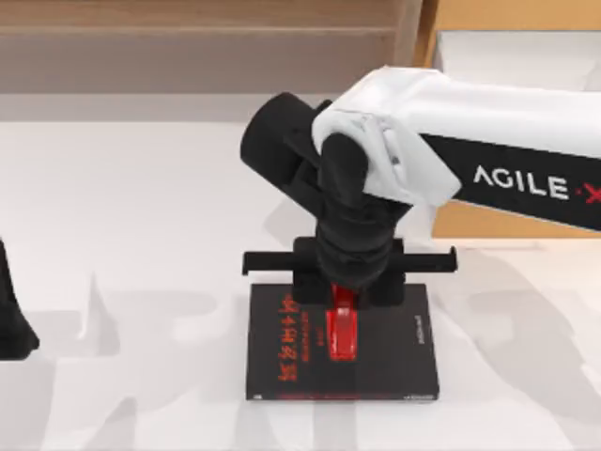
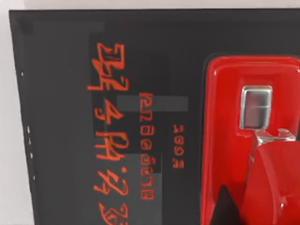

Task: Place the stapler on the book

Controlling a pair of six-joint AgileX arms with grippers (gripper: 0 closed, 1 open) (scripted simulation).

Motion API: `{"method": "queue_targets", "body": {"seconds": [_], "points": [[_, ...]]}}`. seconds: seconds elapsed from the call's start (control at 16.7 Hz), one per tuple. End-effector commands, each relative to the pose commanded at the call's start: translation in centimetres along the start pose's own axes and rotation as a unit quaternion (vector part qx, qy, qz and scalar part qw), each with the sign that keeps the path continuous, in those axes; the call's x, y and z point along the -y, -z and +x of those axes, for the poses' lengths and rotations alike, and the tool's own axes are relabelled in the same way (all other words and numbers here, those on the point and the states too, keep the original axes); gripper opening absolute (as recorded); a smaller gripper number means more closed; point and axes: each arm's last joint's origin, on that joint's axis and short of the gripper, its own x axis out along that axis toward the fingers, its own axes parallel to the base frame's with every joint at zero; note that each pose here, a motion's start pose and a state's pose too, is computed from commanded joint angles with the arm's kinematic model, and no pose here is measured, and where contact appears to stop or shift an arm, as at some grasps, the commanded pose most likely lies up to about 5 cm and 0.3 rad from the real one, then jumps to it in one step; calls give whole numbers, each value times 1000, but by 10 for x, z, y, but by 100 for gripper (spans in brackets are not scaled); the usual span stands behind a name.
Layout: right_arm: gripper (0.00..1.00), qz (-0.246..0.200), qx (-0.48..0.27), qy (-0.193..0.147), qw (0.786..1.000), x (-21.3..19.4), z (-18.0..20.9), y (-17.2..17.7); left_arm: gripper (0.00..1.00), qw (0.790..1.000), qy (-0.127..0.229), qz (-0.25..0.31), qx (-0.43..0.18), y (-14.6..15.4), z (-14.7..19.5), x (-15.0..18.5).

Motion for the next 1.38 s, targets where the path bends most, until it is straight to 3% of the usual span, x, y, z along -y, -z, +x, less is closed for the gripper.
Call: {"method": "queue_targets", "body": {"seconds": [0.42, 1.2, 1.38], "points": [[0, -2, -1, 2, 1000, 0, 21, 2, 100, 1000, 0, 0, 0, 0, 0, 0], [98, -2, -1, 2, 1000, 0, 21, 2, 100, 1000, 0, 0, 0, 0, 0, 0], [100, -2, -1, 2, 1000, 0, 21, 2, 100, 1000, 0, 0, 0, 0, 0, 0]]}}
